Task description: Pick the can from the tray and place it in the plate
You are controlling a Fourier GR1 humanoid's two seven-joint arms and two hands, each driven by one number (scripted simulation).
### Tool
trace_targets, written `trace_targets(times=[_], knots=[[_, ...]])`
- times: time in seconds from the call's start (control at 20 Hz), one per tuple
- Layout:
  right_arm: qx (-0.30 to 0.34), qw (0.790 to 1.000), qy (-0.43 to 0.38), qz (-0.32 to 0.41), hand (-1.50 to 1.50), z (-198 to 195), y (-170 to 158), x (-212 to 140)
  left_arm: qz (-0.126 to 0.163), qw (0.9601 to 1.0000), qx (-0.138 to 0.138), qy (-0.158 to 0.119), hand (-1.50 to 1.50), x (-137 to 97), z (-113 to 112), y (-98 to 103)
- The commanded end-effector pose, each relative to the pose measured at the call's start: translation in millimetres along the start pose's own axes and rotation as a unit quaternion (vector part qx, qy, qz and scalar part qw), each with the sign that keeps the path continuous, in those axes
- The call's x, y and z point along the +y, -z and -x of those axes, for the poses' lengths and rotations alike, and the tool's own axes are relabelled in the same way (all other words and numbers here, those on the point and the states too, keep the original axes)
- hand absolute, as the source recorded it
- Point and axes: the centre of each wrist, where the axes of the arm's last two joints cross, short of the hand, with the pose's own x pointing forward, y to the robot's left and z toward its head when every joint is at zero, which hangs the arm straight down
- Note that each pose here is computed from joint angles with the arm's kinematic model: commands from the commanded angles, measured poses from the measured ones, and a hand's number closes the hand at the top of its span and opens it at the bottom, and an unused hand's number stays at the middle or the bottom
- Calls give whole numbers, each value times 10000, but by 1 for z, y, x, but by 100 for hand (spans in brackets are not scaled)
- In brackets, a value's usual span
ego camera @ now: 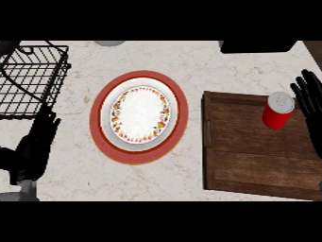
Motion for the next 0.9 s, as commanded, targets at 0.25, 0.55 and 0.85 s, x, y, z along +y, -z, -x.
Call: trace_targets(times=[0.25, 0.55, 0.85], knots=[[-1158, 9472, -2262, 1953, 150, -155, 43, -89, 233, 9892, 1246, 730, 0, -10, 34, -15], [-813, 8517, -3400, 3904, -150, -145, 19, -112, 753, 9887, 1195, 495, 0, -38, 27, -27], [-636, 8654, -3709, 3310, -150, -168, -10, -69, 819, 9864, 1346, 464, 0, -60, 40, -26]])
